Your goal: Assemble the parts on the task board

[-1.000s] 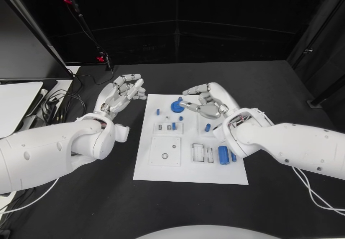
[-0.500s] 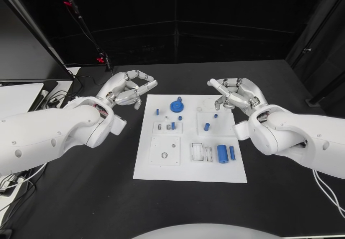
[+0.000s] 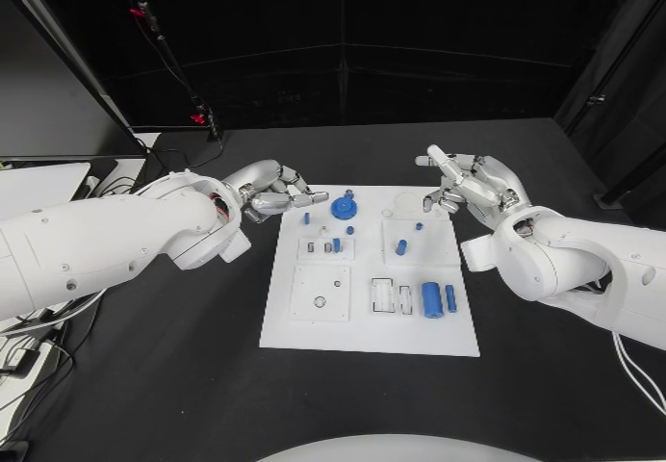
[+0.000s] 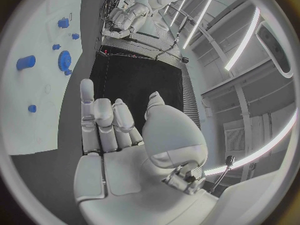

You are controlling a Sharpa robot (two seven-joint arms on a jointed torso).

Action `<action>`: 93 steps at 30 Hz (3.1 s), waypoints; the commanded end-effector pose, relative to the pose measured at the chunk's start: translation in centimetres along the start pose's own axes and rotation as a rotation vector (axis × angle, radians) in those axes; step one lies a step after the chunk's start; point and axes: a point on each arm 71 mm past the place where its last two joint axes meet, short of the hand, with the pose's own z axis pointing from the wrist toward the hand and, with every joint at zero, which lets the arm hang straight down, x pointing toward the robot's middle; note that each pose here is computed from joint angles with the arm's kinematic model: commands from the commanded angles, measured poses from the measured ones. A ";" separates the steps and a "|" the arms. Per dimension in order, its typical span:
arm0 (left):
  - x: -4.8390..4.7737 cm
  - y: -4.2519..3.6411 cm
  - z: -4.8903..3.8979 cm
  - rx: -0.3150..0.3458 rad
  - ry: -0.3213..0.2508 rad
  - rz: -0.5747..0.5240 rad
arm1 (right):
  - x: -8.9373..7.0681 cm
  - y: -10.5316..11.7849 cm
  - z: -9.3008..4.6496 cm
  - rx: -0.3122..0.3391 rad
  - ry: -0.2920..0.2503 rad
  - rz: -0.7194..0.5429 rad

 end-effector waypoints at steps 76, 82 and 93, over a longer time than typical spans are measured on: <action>5.94 -2.99 6.89 -0.386 0.423 0.276 | -0.9 -2.1 0.5 0.139 0.009 0.078; 5.94 -2.72 7.04 -0.399 0.429 0.278 | -0.9 -2.1 0.4 0.143 0.003 0.076; 6.09 -2.75 7.15 -0.399 0.437 0.281 | -1.0 -2.1 0.4 0.149 -0.001 0.074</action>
